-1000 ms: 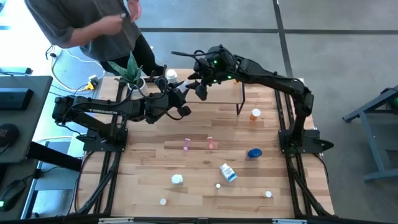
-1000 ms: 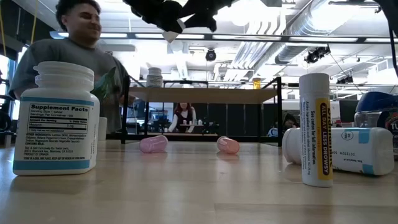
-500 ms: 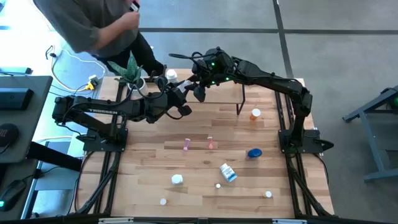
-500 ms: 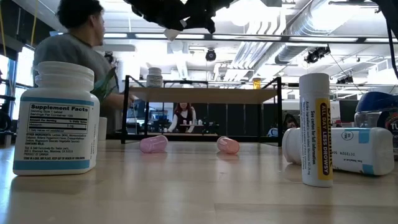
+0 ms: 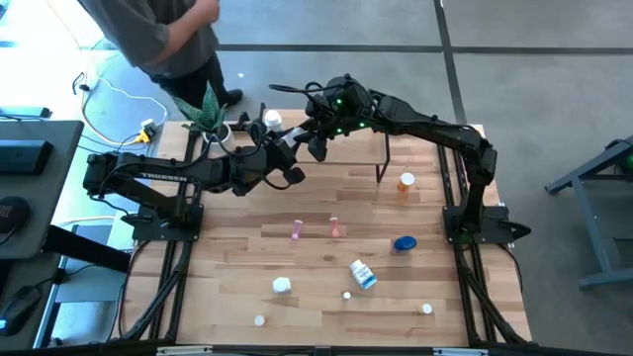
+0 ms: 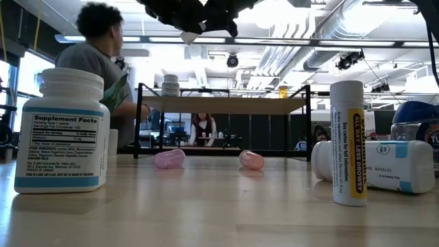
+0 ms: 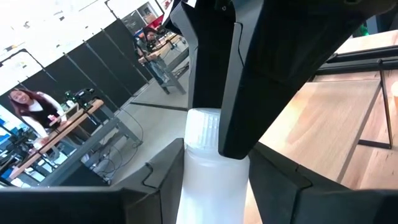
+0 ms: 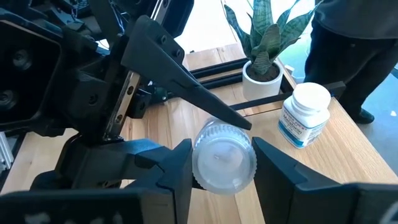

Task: Pick and place medicine bottles onto shelf by color
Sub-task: Put the white pill bottle on the shelf

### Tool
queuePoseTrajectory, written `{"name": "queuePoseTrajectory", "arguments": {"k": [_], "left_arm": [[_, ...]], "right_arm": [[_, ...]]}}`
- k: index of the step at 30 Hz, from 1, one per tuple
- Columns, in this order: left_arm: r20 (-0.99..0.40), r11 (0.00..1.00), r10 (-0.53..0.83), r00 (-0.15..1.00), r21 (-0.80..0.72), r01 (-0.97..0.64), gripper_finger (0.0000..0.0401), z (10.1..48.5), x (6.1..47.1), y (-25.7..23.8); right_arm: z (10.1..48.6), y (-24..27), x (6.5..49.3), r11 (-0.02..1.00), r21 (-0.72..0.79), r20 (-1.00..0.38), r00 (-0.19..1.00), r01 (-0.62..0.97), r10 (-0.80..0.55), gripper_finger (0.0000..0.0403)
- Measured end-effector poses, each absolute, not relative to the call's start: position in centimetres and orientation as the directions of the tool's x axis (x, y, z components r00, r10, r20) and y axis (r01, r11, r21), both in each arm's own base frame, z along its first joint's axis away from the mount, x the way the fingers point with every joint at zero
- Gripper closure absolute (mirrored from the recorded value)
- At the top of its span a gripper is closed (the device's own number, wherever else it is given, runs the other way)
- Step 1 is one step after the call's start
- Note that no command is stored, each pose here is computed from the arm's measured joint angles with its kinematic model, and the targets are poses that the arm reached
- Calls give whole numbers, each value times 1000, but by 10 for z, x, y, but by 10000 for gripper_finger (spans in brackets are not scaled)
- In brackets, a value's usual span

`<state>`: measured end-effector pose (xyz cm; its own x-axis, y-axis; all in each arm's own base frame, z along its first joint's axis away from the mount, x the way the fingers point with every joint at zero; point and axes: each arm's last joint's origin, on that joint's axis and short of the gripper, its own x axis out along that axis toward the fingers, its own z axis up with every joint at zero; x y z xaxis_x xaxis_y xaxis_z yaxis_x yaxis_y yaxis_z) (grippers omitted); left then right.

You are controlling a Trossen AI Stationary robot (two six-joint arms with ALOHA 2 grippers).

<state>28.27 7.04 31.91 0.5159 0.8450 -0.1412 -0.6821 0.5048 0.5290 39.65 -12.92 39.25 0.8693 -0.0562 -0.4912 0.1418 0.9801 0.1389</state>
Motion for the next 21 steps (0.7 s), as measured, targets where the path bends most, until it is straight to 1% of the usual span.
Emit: {"name": "queuePoseTrajectory", "arguments": {"k": [11, 16, 21], "left_arm": [[-142, 514, 839, 525, 522, -681, 219, 319, 283, 68], [-139, 507, 844, 518, 522, -686, 198, 319, 283, 66], [-132, 490, 862, 489, 460, -740, 172, 319, 283, 64]], "right_arm": [[391, -130, 396, 980, 137, -501, 864, 143, -56, 284], [391, -130, 396, 981, 135, -501, 864, 142, -57, 284], [390, -133, 394, 979, 138, -516, 854, 152, -60, 284]]}}
